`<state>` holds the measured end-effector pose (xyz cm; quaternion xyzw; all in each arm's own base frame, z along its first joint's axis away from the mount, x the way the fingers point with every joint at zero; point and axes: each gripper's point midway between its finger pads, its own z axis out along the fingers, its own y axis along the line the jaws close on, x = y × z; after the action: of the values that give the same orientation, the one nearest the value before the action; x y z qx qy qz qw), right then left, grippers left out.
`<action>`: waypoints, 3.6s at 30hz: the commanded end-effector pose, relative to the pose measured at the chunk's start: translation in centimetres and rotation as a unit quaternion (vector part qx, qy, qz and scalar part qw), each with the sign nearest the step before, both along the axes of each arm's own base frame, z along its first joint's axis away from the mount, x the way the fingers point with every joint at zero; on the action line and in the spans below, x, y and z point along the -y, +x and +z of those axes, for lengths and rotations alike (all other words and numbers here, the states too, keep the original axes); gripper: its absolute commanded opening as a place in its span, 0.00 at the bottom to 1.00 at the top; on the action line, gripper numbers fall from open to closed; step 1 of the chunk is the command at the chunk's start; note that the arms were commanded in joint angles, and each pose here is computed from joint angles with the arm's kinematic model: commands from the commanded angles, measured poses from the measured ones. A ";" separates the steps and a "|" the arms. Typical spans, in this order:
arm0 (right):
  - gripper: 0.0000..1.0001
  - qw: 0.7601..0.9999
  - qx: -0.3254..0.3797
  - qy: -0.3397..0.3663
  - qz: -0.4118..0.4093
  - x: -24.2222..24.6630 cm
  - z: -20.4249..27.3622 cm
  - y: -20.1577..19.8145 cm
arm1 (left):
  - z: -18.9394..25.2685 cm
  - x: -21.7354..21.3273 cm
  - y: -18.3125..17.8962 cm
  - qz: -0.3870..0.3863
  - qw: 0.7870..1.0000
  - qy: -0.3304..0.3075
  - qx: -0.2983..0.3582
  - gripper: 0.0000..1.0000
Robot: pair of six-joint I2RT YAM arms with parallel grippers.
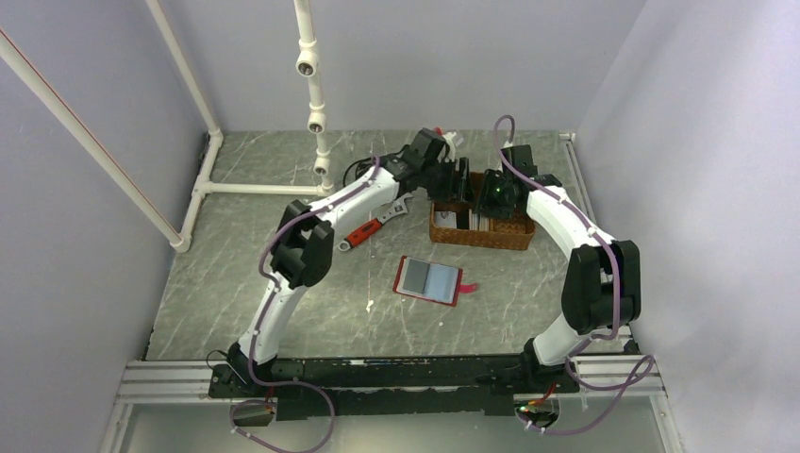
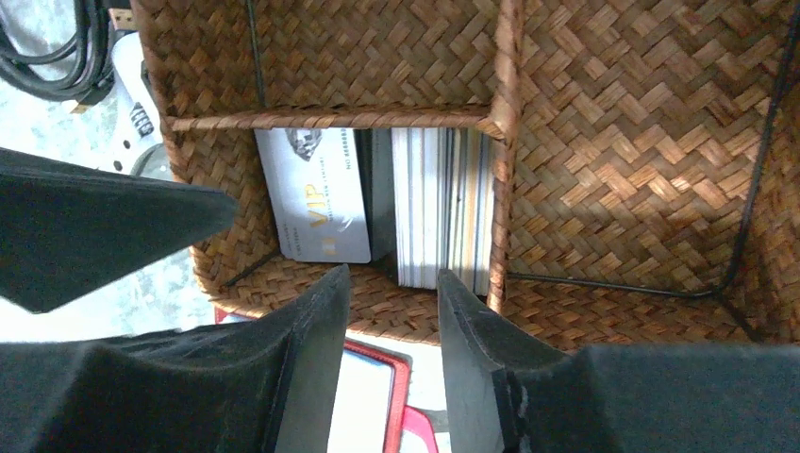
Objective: Put the credit cards into the card holder
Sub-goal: Pick up the credit card from the storage box.
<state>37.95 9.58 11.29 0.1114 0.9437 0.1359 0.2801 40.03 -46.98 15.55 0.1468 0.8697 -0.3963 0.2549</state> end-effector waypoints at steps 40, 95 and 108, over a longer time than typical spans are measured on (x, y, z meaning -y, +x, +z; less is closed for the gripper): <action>0.25 0.996 -0.022 -0.075 -0.034 2.9 -3.1 -0.4 | -10.0 -2.2 2.0 0.128 0.983 0.123 -0.043 0.35; 0.39 0.993 0.029 -0.110 -0.021 2.8 1.9 1.5 | 11.9 -5.8 -0.2 -0.033 0.984 -0.178 -0.002 0.00; 0.73 0.873 0.169 0.382 0.253 -13.1 14.5 -8.0 | 15.1 -11.8 -7.0 -0.120 0.932 -0.342 -0.021 0.00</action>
<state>32.74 18.68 22.32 -0.0246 0.8361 0.3943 0.3806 35.82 -35.55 26.45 0.1059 0.7245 -0.6456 0.2170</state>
